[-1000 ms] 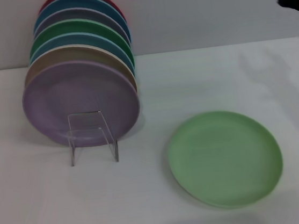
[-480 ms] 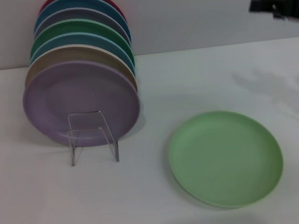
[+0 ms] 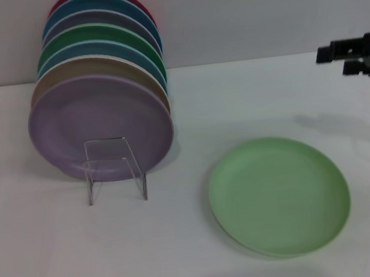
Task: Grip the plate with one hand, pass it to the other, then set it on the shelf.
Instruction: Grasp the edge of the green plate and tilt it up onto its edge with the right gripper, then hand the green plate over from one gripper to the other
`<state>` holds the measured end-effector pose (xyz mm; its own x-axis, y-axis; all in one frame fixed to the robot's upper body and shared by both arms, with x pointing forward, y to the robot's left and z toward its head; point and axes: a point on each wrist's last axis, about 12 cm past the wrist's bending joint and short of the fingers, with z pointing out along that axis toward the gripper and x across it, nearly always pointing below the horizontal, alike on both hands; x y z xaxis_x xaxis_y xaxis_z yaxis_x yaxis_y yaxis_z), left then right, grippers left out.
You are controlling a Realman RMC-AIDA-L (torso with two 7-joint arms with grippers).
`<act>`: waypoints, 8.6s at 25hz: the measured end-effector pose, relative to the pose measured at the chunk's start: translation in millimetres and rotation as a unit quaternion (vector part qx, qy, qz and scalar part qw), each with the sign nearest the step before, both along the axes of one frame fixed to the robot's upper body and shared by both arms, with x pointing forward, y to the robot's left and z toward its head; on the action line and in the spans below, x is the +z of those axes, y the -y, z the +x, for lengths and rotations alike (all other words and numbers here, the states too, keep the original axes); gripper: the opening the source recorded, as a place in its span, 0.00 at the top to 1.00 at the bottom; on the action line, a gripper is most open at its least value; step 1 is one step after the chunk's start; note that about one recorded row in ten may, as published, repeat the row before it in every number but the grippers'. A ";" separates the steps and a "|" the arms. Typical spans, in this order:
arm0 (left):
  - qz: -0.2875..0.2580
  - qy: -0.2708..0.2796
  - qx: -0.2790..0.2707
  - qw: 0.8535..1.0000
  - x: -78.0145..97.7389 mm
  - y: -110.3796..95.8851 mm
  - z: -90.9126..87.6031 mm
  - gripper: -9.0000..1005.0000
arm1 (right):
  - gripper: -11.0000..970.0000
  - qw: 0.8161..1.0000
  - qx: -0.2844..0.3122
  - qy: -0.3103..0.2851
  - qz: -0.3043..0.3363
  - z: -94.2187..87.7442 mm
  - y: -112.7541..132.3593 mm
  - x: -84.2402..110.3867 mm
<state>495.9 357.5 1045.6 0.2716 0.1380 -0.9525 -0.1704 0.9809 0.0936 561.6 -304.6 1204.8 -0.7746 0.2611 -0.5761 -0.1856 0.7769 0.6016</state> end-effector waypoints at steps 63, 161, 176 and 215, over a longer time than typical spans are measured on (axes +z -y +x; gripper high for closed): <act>0.003 0.001 -0.021 1.000 0.1 5.1 -0.2 0.21 | 0.26 0.958 0.059 -0.210 -0.184 22.6 -11.6 -67.4; 0.010 0.035 -0.036 0.999 6.7 7.9 -6.3 0.21 | 0.97 0.956 0.133 -0.075 -0.251 14.2 -58.1 -11.0; -0.008 0.134 -0.112 0.985 41.4 32.3 2.1 0.22 | 0.97 0.941 0.109 0.250 -0.201 -46.1 -54.1 53.4; -0.018 -0.111 -0.411 0.905 179.6 79.4 35.6 0.21 | 0.97 0.843 -0.038 0.398 -0.359 -31.9 -14.6 -48.0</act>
<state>531.5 278.1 1225.3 0.0697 -0.0559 -0.9960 0.6373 0.7706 0.0014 529.7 -289.9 1156.7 -0.0643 -0.3448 -0.9365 -0.2421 0.9158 -0.3205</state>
